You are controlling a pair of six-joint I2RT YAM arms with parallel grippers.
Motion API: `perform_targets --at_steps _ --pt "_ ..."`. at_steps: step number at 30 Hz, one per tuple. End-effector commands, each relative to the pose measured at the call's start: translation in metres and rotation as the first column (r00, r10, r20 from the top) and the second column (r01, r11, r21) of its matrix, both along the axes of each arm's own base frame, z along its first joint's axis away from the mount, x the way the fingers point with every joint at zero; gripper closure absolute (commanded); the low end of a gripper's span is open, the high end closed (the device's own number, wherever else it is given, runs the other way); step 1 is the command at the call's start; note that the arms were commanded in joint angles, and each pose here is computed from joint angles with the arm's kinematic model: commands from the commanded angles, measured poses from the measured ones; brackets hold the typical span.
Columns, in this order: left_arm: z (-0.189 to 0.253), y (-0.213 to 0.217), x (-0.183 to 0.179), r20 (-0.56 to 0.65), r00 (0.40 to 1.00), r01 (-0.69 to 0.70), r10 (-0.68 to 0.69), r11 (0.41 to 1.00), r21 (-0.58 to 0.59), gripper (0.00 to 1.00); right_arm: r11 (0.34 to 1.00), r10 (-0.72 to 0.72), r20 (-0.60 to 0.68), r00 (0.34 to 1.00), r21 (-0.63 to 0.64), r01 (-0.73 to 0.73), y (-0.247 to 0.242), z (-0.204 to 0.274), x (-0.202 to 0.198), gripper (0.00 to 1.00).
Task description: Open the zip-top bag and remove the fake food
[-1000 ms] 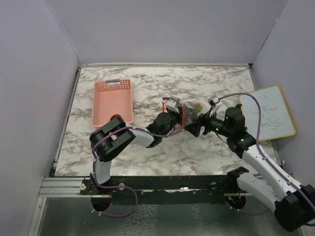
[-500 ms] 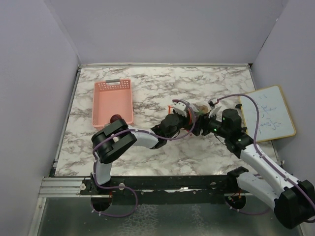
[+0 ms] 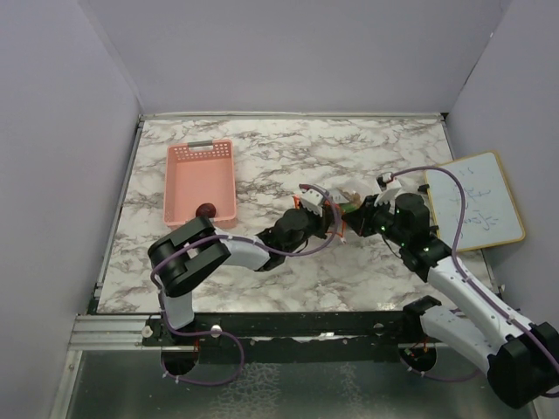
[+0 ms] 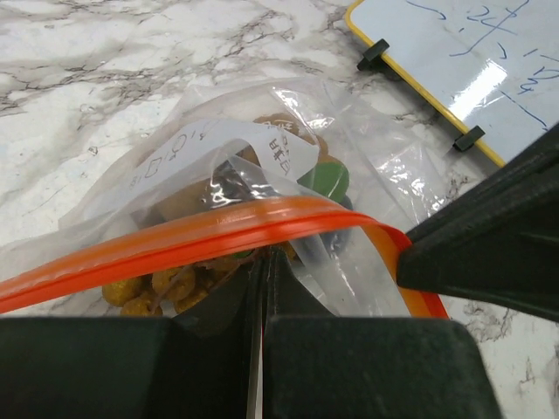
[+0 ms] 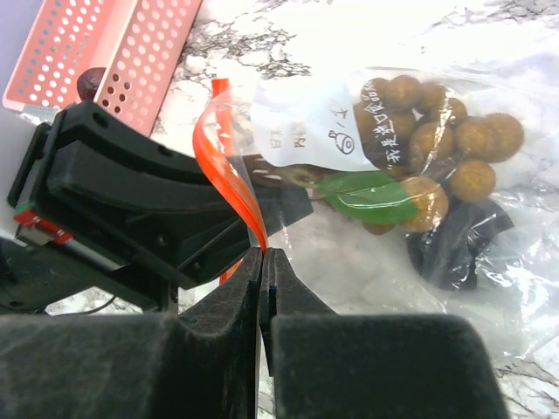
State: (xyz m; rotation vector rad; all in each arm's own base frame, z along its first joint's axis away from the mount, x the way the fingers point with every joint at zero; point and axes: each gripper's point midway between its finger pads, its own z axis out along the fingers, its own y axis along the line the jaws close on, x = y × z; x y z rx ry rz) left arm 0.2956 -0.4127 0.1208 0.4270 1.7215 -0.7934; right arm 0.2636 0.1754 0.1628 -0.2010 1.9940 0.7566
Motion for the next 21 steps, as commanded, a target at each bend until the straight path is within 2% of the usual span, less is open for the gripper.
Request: perform_targets --at_steps 1,5,9,12,16,21 --pt "0.015 0.001 -0.014 0.027 0.998 0.064 -0.063 0.998 -0.023 1.0 0.999 -0.05 0.021 0.999 -0.005 0.05 -0.005 0.008 0.012 0.99" --pt "0.013 -0.005 -0.03 0.019 0.986 0.164 -0.164 0.986 -0.003 1.0 0.999 -0.034 0.024 0.999 0.007 0.034 -0.001 0.006 0.013 0.99" --pt "-0.005 -0.013 -0.039 -0.033 0.972 0.233 -0.231 0.971 0.047 1.0 0.995 0.04 0.042 0.998 0.085 -0.044 0.015 0.019 0.008 0.99" --pt "-0.016 -0.011 -0.041 -0.05 0.972 0.232 -0.229 0.971 0.054 1.0 0.991 0.057 0.062 0.996 0.121 -0.064 0.021 0.034 0.009 0.98" --pt "-0.02 0.0 -0.048 -0.053 0.973 0.226 -0.224 0.973 0.036 1.0 0.998 0.006 0.074 0.997 0.067 -0.011 0.012 0.037 0.021 0.99" --pt "-0.003 0.027 -0.048 -0.012 0.988 0.154 -0.154 0.987 0.045 1.0 0.999 -0.048 0.055 0.997 0.009 0.048 0.002 0.02 0.028 0.98"
